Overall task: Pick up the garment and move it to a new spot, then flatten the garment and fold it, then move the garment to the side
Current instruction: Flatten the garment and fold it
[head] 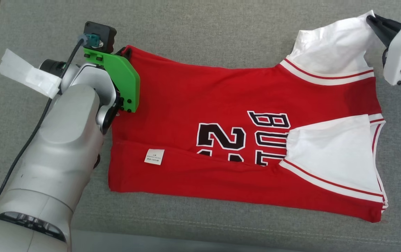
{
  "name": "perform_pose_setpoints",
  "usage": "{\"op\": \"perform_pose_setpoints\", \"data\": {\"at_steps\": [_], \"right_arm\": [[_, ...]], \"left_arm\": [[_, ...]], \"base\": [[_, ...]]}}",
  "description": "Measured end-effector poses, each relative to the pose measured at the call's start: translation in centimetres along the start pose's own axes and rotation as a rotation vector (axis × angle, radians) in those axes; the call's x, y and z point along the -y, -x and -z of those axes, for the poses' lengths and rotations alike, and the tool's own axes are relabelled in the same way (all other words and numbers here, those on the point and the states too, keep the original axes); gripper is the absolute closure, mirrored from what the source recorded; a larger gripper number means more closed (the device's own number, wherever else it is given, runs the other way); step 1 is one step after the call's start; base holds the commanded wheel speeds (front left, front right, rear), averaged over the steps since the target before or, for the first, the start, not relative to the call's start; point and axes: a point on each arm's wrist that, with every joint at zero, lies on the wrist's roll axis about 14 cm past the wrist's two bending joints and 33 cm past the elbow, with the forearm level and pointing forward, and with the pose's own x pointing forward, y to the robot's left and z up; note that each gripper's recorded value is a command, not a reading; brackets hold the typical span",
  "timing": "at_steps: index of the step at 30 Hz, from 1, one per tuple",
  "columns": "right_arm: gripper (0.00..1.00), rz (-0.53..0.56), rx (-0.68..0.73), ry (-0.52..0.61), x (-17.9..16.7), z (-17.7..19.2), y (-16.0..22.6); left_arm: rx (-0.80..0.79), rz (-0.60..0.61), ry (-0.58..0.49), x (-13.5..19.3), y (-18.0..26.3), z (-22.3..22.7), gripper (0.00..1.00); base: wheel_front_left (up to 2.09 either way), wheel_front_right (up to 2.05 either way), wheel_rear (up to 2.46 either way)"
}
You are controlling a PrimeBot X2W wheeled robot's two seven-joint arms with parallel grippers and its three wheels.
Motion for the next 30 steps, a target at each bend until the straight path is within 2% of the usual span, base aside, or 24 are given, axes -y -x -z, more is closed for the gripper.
{"op": "perform_pose_setpoints", "data": {"at_steps": [12, 21, 24, 27, 30], "right_arm": [[1.0, -0.074, 0.087, 0.007, -1.3, -0.1, 8.7], [1.0, -0.087, 0.033, -0.001, -2.0, 2.5, 12.7], [1.0, -0.089, 0.053, 0.011, -2.5, 2.4, 13.1], [1.0, -0.102, 0.077, 0.027, -3.5, 2.7, 13.1], [1.0, -0.076, 0.111, 0.05, -3.2, 2.3, 12.8]], "left_arm": [[0.076, 0.044, -0.158, 1.7, 3.1, 0.5, 1.0], [0.171, 0.059, -0.302, 2.6, 5.2, 0.9, 1.0], [0.217, 0.044, -0.303, 2.6, 6.0, 0.5, 1.0], [0.252, 0.019, -0.262, 2.5, 7.2, 0.8, 1.0], [0.273, -0.01, -0.232, 1.9, 8.0, 0.9, 1.0]], "base": [[0.0, 0.0, 0.0], [0.0, 0.0, 0.0], [0.0, 0.0, 0.0], [0.0, 0.0, 0.0], [0.0, 0.0, 0.0]]}}
